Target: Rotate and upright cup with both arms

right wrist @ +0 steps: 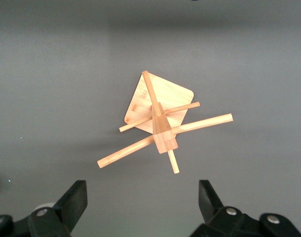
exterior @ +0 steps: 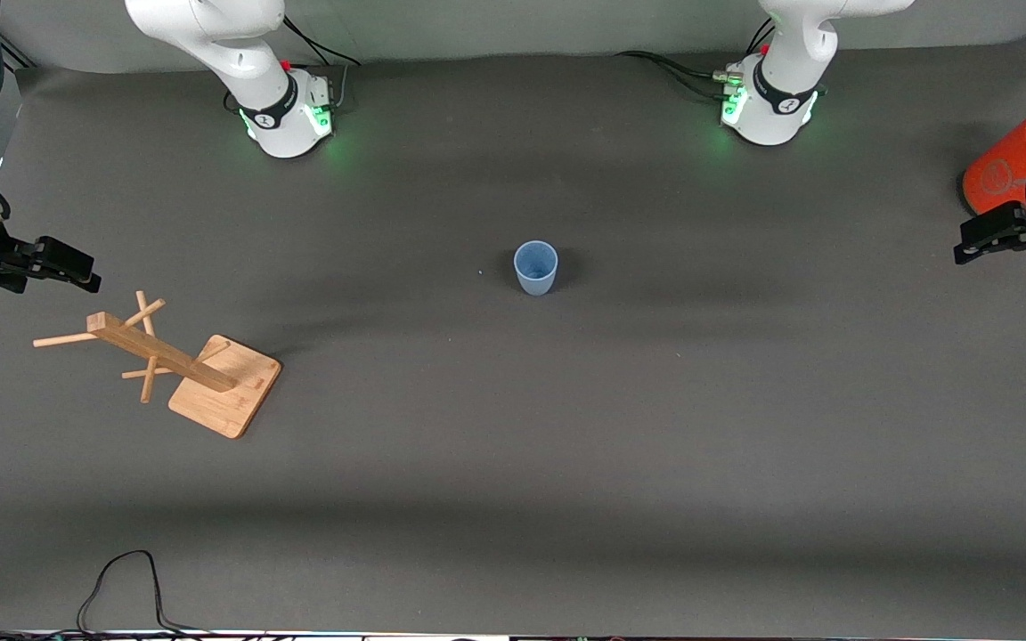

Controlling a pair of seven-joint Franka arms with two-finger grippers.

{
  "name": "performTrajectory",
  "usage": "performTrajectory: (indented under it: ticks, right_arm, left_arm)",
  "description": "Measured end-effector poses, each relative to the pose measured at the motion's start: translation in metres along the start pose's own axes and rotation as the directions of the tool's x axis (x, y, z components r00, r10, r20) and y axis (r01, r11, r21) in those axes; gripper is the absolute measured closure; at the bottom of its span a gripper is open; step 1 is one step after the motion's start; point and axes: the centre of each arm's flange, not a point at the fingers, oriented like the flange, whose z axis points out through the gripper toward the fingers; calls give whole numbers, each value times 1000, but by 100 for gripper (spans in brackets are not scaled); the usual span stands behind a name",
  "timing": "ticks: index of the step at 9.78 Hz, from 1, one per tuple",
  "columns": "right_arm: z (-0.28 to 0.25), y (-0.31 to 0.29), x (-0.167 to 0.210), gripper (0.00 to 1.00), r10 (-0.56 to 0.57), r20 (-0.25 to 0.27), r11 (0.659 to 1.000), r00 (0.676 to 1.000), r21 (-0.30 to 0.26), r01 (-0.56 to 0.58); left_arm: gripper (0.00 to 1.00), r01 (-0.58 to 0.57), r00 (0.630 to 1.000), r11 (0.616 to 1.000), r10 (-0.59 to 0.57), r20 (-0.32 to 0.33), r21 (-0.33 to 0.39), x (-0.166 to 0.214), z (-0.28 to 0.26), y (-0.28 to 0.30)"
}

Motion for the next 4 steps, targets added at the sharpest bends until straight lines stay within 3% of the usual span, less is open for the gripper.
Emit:
performTrajectory:
  ticks: [4]
  right_arm:
    - [0, 0, 0, 0, 0, 0, 1000, 1000, 0, 0]
  left_arm:
    - [0, 0, 1000, 998, 1, -17, 55, 4, 1, 1]
